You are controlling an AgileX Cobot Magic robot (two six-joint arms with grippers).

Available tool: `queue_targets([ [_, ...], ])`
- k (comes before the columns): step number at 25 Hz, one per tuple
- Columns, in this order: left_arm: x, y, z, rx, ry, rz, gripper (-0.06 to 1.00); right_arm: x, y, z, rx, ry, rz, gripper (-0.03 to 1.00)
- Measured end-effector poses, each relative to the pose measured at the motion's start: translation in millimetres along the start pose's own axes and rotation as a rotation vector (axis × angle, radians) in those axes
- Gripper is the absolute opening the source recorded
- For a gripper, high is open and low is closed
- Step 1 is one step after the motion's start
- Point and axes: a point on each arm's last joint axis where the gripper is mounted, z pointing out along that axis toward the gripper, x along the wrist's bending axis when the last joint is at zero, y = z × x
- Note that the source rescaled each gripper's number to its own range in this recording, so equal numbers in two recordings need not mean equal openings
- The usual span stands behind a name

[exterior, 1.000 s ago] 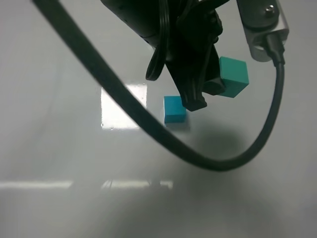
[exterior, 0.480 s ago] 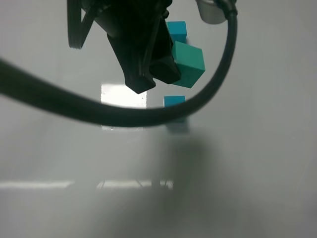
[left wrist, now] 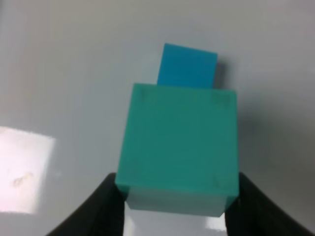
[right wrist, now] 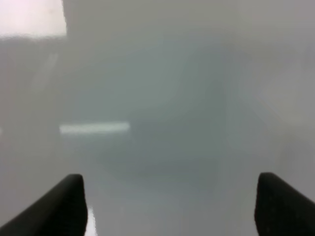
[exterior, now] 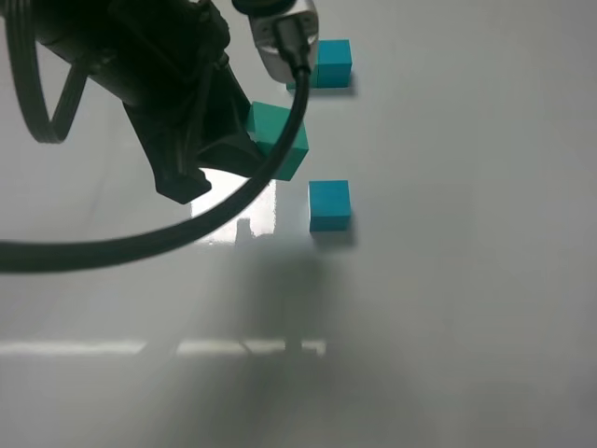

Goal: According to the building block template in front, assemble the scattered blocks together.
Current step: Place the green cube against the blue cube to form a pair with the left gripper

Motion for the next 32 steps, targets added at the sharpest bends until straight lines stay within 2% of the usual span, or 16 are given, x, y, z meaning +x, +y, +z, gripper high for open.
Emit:
queue_targets([
  [5,-8.5,-35.2,0.5,-0.005,0.048,-0.037,0.02,-0.1,0.0,0.0,0.000,-0.001,0.000,0.36],
  [9,-19.2,-54.4,19.0,-0.030,0.053,-0.071,0.02,-0.1,0.0,0.0,0.000,-0.001,0.000,0.36],
  [14,-23.2,-54.1,39.2,-0.061,0.046,-0.071,0.02,-0.1,0.0,0.0,0.000,-0.002,-0.001,0.39],
  [19,-25.5,-53.9,61.9,-0.052,0.032,-0.066,0.02,-0.1,0.0,0.0,0.000,-0.002,-0.001,0.40],
  [32,-27.6,-54.8,81.8,-0.038,0.024,-0.041,0.02,-0.1,0.0,0.0,0.000,-0.002,-0.001,0.40],
])
